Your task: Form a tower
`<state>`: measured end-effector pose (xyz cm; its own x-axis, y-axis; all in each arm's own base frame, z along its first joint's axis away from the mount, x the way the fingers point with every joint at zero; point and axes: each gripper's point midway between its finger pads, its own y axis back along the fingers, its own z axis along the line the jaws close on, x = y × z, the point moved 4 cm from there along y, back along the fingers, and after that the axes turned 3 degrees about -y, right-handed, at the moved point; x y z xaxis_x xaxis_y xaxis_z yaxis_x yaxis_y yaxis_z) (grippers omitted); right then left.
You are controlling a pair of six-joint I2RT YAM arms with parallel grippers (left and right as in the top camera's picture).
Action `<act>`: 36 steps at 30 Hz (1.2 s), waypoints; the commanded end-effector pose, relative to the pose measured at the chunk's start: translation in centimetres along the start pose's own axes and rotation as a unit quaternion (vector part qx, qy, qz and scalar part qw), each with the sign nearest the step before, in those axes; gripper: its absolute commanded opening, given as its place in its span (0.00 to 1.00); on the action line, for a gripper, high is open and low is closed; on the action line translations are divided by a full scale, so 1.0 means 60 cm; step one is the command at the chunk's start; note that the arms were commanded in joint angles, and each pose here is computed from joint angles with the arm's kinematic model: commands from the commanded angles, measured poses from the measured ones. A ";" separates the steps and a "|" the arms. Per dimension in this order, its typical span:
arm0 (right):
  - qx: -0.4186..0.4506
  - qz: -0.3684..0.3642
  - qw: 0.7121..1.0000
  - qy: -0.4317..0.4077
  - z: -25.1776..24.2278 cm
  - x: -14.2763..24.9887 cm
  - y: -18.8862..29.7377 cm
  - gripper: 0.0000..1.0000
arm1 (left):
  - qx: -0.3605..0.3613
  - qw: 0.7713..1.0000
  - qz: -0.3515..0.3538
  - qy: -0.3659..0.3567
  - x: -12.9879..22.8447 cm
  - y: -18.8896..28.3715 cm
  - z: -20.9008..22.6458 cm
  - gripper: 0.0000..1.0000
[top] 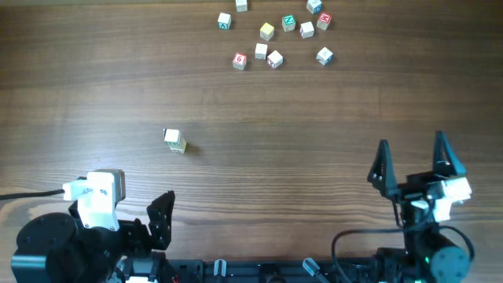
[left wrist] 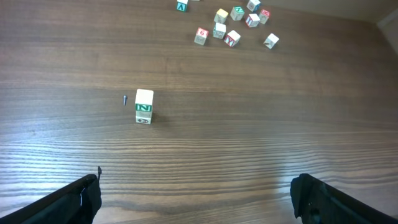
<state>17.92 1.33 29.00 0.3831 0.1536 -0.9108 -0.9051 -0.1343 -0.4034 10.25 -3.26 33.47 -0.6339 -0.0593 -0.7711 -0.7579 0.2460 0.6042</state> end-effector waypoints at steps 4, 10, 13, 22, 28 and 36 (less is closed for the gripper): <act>0.048 0.063 0.997 -0.002 -0.033 0.098 0.013 1.00 | 0.004 1.000 0.001 -0.013 -0.001 -0.001 -0.002 1.00; 0.076 0.194 0.978 -0.005 -0.049 0.186 0.039 1.00 | 0.005 1.000 0.001 -0.013 -0.001 -0.001 -0.002 1.00; 0.075 0.193 0.978 -0.022 -0.046 0.186 0.038 1.00 | 0.005 1.000 0.001 -0.013 -0.001 -0.001 -0.002 1.00; 0.074 0.194 0.978 -0.020 -0.046 0.186 0.038 1.00 | 0.004 1.000 0.001 -0.013 -0.001 -0.001 -0.002 1.00; 0.074 0.194 0.978 -0.020 -0.046 0.186 0.038 1.00 | 0.004 1.000 0.002 -0.013 0.000 -0.001 -0.002 1.00; 0.074 0.194 0.978 -0.020 -0.046 0.186 0.038 1.00 | -0.014 0.976 -0.177 -0.127 -0.010 -0.010 0.007 1.00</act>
<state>20.68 0.27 17.47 -0.0121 0.1522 -0.9883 -0.9980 -0.0637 0.0025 11.58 -3.52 36.14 -0.3374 0.0123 -0.9413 -0.9056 0.2688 0.3281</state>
